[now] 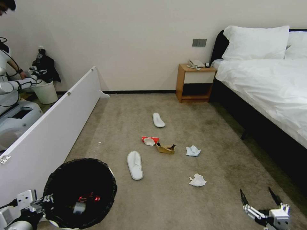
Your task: Pick up the trash bin, then pick up the garbage from the floor and place it into the trash bin.
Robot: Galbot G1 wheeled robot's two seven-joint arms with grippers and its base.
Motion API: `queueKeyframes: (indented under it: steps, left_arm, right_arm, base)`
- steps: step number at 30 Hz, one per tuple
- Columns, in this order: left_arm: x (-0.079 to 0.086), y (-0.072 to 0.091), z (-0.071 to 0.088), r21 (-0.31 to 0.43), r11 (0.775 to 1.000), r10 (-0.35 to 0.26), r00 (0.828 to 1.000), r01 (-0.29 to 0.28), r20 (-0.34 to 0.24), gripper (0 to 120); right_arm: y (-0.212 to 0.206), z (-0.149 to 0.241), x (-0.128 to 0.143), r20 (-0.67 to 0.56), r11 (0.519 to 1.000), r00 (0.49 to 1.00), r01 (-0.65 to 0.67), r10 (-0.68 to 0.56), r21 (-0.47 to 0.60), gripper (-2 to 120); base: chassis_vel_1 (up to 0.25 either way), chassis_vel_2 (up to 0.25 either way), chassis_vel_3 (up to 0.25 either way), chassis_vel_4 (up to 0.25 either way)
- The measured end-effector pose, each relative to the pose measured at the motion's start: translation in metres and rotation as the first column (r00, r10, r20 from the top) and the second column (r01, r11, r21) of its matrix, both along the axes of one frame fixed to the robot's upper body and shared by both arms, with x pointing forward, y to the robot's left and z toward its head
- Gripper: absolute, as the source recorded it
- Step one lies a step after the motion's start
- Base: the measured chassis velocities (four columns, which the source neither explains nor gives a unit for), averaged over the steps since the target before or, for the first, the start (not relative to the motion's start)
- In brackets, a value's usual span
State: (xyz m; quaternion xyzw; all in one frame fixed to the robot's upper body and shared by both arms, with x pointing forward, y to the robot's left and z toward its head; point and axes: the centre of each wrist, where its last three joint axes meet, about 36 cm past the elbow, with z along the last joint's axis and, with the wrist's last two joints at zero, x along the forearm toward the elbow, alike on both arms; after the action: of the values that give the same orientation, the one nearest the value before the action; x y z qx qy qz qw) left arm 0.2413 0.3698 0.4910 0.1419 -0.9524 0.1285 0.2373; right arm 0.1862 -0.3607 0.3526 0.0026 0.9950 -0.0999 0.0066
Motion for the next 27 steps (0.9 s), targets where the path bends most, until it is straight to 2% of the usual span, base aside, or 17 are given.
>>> queueKeyframes:
  steps: [27]
  left_arm:
    - [0.0001, -0.0033, 0.0025, -0.018, 1.0, -0.004, 1.0, 0.004, 0.012, 2]
  right_arm:
    - [0.0067, -0.0108, 0.0083, -0.002, 0.999, 1.0, -0.029, 0.029, 0.03, 100]
  base:
    - [0.0, 0.0, 0.0, 0.0]
